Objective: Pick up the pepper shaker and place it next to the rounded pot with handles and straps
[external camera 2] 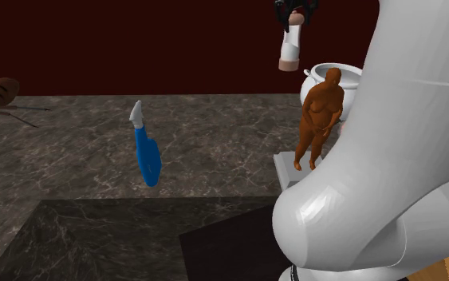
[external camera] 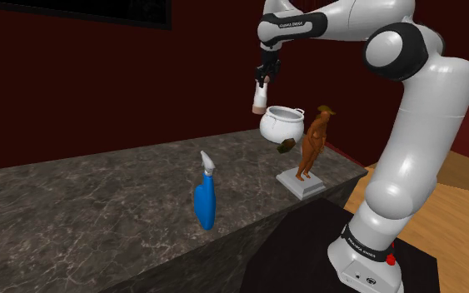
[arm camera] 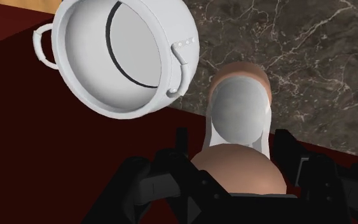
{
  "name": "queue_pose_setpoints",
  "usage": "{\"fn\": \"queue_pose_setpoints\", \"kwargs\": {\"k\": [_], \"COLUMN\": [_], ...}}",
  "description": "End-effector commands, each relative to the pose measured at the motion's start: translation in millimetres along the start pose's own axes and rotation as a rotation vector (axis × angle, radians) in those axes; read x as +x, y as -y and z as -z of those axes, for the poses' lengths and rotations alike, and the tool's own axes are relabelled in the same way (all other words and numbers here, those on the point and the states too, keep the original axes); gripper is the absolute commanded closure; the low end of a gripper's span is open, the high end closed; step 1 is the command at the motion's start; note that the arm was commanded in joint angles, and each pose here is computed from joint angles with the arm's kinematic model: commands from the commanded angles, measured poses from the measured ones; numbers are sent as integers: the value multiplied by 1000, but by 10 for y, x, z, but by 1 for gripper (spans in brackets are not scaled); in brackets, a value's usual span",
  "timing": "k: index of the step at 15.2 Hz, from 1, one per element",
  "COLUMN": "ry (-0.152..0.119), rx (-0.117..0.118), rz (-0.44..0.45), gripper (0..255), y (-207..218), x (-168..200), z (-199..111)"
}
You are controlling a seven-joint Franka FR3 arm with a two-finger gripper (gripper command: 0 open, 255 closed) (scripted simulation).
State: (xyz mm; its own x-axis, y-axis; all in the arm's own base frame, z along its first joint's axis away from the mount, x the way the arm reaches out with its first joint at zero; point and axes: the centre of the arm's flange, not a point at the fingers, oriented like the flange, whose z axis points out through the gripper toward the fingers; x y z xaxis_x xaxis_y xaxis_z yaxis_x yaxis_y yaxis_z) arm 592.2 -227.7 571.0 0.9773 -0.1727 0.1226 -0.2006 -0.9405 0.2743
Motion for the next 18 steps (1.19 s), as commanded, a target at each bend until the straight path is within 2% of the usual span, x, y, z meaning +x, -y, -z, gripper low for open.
{"fn": "queue_pose_setpoints", "kwargs": {"k": [1, 18], "ry": [-1, -1], "rx": [0, 0], "rz": [0, 0], "gripper": [255, 255], "y": [23, 269], "x": [-11, -121], "z": [-98, -954]}}
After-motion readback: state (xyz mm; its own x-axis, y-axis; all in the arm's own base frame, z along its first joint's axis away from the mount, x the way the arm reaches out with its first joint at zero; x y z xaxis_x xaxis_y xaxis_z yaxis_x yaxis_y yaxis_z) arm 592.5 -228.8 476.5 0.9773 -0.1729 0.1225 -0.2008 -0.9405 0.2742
